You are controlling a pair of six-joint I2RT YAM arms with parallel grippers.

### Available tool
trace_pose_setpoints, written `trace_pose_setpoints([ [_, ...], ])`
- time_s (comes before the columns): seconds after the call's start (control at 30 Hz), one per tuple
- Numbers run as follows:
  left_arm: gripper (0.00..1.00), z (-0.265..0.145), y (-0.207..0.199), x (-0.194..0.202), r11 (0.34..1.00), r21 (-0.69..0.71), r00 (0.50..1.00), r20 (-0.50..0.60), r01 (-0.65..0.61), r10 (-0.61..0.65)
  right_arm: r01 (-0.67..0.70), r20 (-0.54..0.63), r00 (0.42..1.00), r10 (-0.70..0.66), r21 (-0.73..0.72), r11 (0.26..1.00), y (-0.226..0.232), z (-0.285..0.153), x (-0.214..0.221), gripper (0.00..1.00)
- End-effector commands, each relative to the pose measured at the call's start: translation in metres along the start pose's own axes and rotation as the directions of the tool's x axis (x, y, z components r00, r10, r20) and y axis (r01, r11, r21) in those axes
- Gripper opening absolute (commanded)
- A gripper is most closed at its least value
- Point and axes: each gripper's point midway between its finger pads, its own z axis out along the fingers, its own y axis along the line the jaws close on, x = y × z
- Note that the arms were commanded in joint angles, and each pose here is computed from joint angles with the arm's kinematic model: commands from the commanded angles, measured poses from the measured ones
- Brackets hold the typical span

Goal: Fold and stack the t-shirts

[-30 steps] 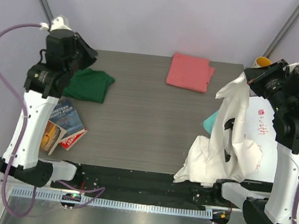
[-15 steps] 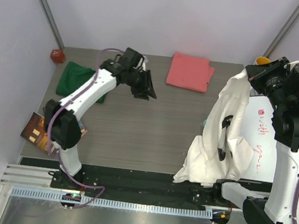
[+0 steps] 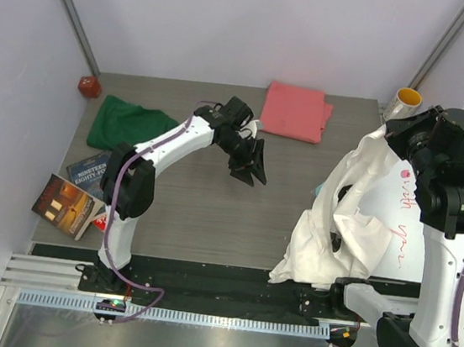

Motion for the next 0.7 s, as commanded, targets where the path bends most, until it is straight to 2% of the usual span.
trace_pose_setpoints([
  [0.0, 0.47, 0.028, -0.026, 0.047, 0.993, 0.115, 0.981, -0.183, -0.041, 0.062, -0.005, 0.021, 1.000, 0.005, 0.027, 1.000, -0.006, 0.005, -0.001, 0.01],
  [0.1, 0.46, 0.057, -0.048, 0.074, 0.981, 0.158, 0.950, -0.274, -0.111, 0.151, 0.002, 0.002, 1.000, -0.002, 0.035, 0.999, -0.006, 0.006, 0.002, 0.01],
  [0.17, 0.46, 0.070, -0.066, 0.082, 0.968, 0.200, 0.934, -0.293, -0.152, 0.207, 0.015, 0.003, 1.000, -0.015, 0.037, 0.999, -0.006, 0.003, 0.000, 0.01],
  [0.37, 0.46, 0.086, -0.077, 0.093, 0.958, 0.257, 0.915, -0.342, -0.128, 0.214, 0.068, 0.040, 0.997, -0.072, 0.100, 0.993, -0.020, -0.009, -0.010, 0.01],
  [0.67, 0.45, 0.103, -0.096, 0.100, 0.943, 0.285, 0.903, -0.337, -0.171, 0.266, 0.054, -0.023, 0.998, -0.052, 0.089, 0.995, -0.025, -0.008, 0.010, 0.01],
])
